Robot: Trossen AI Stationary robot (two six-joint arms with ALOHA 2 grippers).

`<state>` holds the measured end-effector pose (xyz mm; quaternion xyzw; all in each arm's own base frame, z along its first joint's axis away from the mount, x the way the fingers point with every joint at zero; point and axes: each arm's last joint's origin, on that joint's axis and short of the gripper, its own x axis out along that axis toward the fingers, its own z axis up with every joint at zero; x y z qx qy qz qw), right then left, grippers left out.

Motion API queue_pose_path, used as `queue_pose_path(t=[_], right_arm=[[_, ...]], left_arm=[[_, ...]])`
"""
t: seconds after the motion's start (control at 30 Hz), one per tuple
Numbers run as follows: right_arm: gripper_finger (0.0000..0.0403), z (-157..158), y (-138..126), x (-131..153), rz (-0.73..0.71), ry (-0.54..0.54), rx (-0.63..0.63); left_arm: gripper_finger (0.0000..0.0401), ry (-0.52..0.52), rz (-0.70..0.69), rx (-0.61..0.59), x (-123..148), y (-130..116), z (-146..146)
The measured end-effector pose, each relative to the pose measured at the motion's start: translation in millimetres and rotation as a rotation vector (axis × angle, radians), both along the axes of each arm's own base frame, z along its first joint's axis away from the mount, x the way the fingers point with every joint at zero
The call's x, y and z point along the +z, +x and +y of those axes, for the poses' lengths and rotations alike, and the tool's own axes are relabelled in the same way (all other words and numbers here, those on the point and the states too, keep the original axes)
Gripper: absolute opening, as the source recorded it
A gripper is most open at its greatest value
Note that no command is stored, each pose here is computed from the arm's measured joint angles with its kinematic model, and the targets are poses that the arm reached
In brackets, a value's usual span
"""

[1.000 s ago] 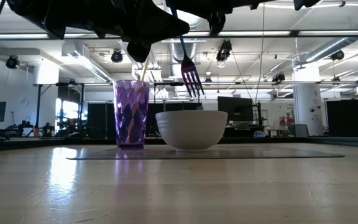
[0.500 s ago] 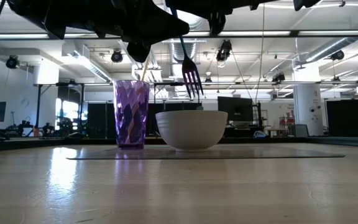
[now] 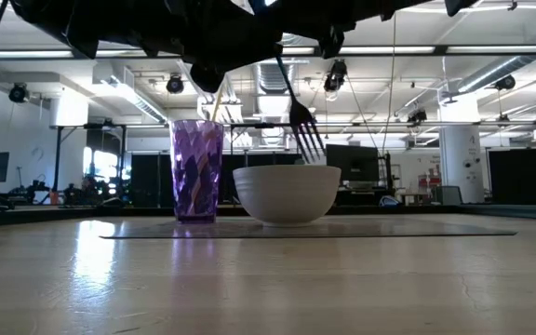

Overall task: Pick & Place Utensil
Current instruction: Put the blue fork into the white bowl on the brown placemat

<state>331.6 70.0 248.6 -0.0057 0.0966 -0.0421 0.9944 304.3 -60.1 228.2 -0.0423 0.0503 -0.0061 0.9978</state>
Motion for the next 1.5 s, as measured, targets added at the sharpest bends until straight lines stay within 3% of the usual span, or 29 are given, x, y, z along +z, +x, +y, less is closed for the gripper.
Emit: queue_pose_path(t=[0.27, 0.53, 0.83, 1.13, 1.5], right_arm=[[0.0009, -5, -16, 11, 0.073, -0.030, -0.030], [0.0008, -15, -45, 34, 0.113, -0.130, -0.138], [0.0008, -32, -86, 54, 0.023, -0.172, -0.300], [0.0008, -52, -113, 39, -0.173, -0.036, -0.411], [0.0008, -76, -131, -15, -0.485, 0.274, -0.516]], left_arm=[[0.0178, -0.002, 0.015, 0.001, -1, 0, 0], [0.0179, -0.003, 0.011, 0.001, 1, -2, 0], [0.0179, -0.003, 0.018, 0.001, 1, -2, 0], [0.0179, -0.003, 0.018, 0.001, 1, -2, 0], [0.0179, -0.003, 0.017, 0.001, 1, -2, 0]])
